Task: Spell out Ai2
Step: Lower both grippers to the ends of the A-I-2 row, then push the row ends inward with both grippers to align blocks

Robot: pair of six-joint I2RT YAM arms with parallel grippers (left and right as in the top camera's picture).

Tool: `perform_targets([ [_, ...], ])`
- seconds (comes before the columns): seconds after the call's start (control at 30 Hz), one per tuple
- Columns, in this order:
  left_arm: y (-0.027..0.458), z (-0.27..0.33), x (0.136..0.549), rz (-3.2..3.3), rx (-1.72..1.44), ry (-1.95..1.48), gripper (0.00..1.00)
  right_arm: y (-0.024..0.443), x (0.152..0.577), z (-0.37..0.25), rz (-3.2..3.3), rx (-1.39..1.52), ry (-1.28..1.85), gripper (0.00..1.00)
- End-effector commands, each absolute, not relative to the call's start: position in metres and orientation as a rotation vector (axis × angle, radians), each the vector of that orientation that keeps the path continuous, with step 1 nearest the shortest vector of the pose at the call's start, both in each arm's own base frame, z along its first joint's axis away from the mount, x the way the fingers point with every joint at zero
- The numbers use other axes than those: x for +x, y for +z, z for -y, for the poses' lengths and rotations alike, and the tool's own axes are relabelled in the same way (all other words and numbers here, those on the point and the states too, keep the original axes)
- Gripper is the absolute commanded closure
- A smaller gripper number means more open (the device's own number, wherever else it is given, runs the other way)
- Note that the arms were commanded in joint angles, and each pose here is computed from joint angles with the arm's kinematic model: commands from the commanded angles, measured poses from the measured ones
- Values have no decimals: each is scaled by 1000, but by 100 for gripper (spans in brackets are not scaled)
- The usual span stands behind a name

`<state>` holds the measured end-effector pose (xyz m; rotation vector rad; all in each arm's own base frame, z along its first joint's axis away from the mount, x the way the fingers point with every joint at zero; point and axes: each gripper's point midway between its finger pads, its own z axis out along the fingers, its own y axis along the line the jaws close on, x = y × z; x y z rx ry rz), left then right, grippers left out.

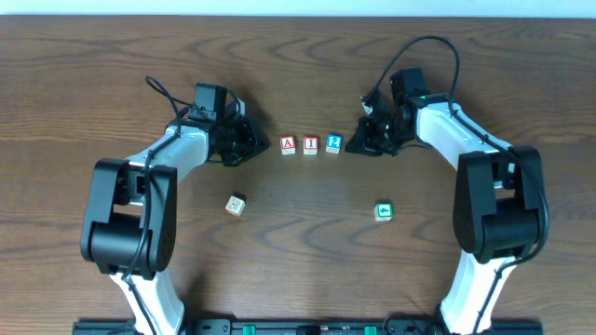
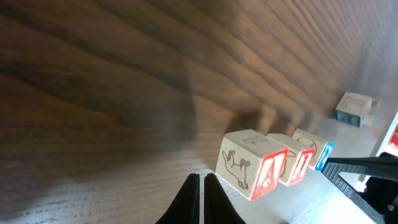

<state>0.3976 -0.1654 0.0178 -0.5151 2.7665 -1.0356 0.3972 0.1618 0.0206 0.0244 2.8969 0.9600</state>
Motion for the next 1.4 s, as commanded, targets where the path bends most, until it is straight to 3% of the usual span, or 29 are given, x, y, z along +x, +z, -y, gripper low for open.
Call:
perform_targets([
  [0.0,14,171,396,-2777,-556,-1055,94,13,399,-161,-2912,92,951,99],
  [1.37,-3,190,397,-2788,-591,-1074,94,4,408,-182,-2875,101,1010,99],
])
